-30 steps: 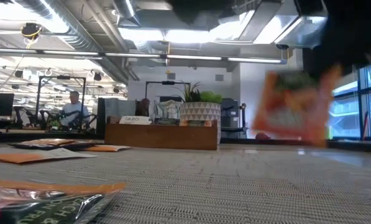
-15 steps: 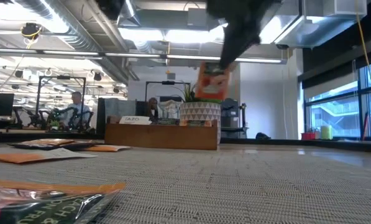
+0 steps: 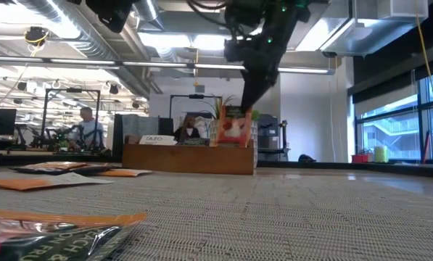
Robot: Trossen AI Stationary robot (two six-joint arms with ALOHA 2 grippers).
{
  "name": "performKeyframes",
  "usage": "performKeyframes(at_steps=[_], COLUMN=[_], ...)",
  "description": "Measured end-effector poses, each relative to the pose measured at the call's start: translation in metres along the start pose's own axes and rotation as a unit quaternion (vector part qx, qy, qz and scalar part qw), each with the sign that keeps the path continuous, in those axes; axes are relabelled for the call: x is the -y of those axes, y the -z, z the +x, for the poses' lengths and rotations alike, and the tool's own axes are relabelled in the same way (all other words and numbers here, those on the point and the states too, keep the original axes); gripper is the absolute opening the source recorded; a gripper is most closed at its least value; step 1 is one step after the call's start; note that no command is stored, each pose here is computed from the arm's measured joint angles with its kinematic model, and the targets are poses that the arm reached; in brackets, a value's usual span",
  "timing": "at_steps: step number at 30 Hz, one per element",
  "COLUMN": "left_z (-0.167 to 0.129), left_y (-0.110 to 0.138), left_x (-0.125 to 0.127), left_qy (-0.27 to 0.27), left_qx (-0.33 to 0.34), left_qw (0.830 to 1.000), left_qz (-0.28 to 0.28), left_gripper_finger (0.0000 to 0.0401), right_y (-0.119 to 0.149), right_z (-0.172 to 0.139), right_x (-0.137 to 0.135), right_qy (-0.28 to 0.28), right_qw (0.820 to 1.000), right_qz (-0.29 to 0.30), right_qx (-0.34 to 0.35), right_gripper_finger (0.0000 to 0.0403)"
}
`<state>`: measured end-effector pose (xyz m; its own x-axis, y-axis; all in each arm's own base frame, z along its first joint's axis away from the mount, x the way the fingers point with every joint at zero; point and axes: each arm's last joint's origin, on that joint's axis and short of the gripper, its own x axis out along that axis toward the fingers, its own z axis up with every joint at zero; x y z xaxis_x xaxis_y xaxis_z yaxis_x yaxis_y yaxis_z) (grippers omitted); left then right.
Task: Pick & Place Tea
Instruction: Put the orange tea bag into the right section of the wooden organizer
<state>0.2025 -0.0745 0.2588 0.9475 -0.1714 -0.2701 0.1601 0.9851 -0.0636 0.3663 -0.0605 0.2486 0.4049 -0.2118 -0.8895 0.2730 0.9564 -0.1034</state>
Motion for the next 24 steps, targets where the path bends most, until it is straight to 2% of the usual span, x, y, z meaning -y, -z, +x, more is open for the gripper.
performKeyframes(at_steps=[12,17,24], left_z=[0.0,0.0,0.0], left_y=[0.0,0.0,0.0], left_x=[-0.001,-0.002,-0.002], left_qy=[-0.015,-0.031,-0.04], left_qx=[0.0,0.001,0.002], left_qw=[1.0,1.0,0.999], left_qz=[0.001,0.002,0.002], left_gripper_finger=[0.0127,0.0127,0.0127], right_y=[0.002,0.003,0.003], right_z=[0.051,0.068,0.069], right_x=[-0.008,-0.009,-0.008], right_qy=[-0.006,0.008,0.032], right_qw=[0.997,0.994,0.992], right_qz=[-0.071,-0.096,-0.11], right_qx=[-0.04,-0.048,-0.05], right_gripper_finger=[0.0005,0.0006,0.0012])
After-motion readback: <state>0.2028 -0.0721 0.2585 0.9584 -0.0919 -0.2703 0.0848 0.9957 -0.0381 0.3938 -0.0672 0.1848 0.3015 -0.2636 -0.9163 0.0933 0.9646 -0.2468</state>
